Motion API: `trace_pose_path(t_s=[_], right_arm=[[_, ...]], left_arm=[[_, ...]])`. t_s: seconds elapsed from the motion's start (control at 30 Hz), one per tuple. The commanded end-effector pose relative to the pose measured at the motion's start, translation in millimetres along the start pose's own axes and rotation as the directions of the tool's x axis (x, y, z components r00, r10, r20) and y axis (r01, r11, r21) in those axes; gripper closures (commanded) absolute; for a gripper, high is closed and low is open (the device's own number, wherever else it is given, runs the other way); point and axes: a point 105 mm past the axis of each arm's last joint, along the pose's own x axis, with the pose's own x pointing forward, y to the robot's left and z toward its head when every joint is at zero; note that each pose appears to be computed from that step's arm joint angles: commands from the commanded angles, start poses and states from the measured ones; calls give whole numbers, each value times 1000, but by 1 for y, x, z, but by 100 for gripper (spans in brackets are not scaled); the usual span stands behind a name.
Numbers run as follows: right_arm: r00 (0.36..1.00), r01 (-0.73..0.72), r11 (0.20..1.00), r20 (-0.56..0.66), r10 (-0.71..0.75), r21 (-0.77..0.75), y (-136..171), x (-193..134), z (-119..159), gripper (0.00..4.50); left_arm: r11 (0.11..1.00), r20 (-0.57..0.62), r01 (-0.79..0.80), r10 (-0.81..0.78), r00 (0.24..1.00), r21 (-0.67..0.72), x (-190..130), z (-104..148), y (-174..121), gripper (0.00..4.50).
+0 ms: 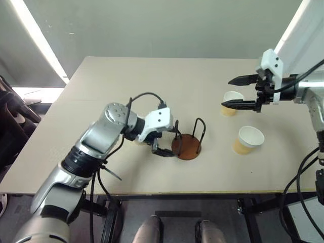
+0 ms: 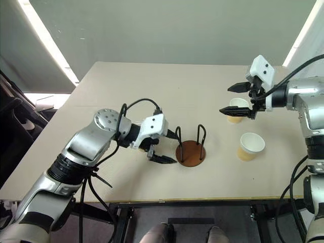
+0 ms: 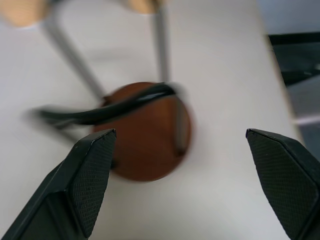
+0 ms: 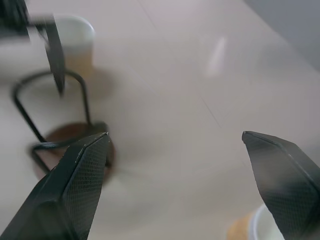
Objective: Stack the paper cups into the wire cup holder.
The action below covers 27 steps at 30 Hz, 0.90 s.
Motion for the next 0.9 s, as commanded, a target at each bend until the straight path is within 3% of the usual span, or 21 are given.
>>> trace_pose_path(t_s=[0.03,0.3,0.6,0.9], right_arm=[[998,29,997,-48,-32,-77,-14,-2,0,6],[979,57,990,-188,-81,-127,-35,11,-26,6],[926,89,984,-352,-139,-155,-49,13,-59,6],[907,97,979,-388,-161,-179,-53,24,-63,6]], left_arm=[[993,69,-113,111,991,18,-29,17,20,4],[967,237,-230,249,939,-105,-71,42,42,4],[954,213,-272,294,932,-127,-76,39,40,4],[949,200,-284,307,930,-136,-72,38,37,4]])
